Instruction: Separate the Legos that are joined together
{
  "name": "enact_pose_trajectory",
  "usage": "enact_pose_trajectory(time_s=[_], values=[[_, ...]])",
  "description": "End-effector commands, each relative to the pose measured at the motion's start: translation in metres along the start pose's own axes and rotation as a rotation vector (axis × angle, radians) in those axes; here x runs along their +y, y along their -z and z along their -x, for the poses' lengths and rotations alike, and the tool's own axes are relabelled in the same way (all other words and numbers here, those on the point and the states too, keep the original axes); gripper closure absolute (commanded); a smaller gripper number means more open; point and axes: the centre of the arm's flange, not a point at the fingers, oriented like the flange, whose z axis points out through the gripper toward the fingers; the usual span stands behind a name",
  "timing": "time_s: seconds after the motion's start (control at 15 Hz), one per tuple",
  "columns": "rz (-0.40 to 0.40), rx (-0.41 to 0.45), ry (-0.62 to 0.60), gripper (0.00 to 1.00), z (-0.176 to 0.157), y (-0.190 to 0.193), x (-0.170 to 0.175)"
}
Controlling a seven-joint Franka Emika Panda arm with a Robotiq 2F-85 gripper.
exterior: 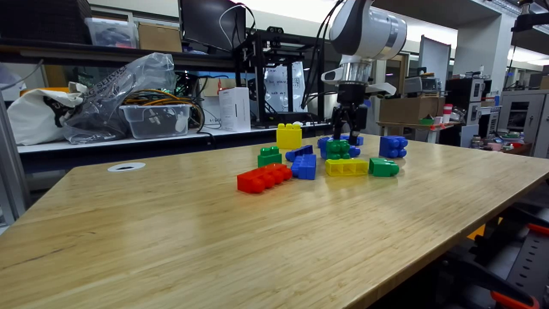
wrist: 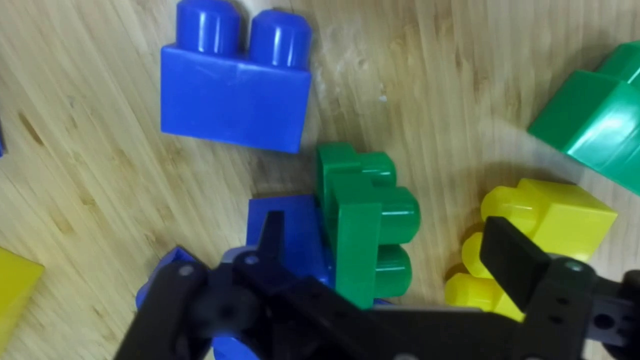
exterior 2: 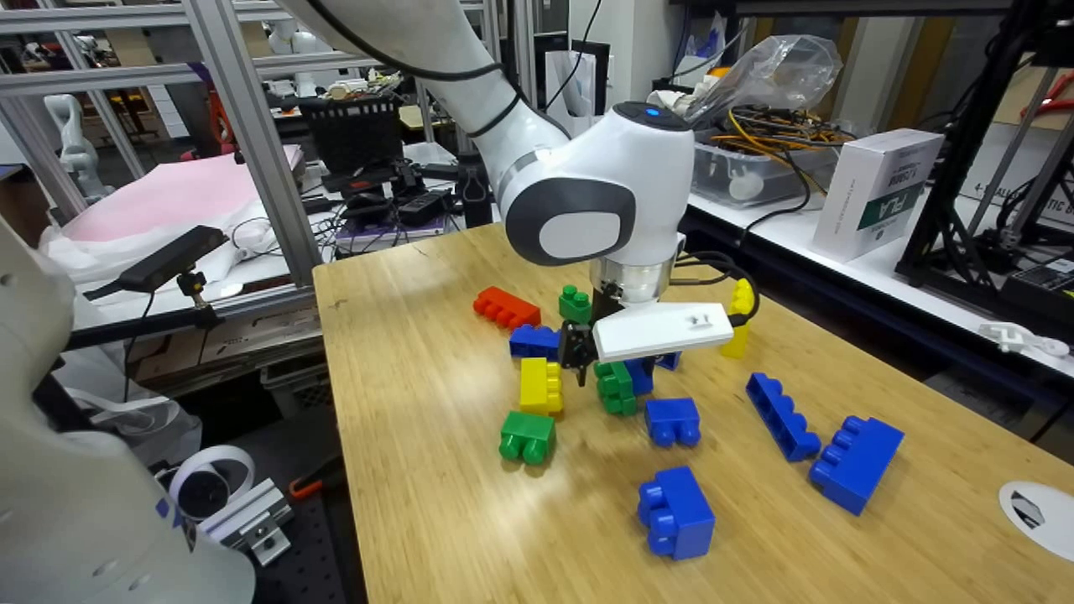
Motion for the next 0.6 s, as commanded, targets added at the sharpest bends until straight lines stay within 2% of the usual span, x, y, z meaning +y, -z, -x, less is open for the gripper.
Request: enact_pose_trajectory(time_s=[0.0,0.07,0.13,0.2,0.53], values=[[0.019,0.016,0.02,0.0,0.0038,-0.0075,0.0036],[0.022,0.016,0.021,0.0,0.0041,-0.008,0.0039],[0.026,0.016,0.021,0.25,0.0036,-0.0077,0.0043],[0.032,0.016,0.023,0.26,0.0028,-0.0068,0.0046],[0.049,0.016,0.034,0.62,0.0002,-0.004,0.0053]])
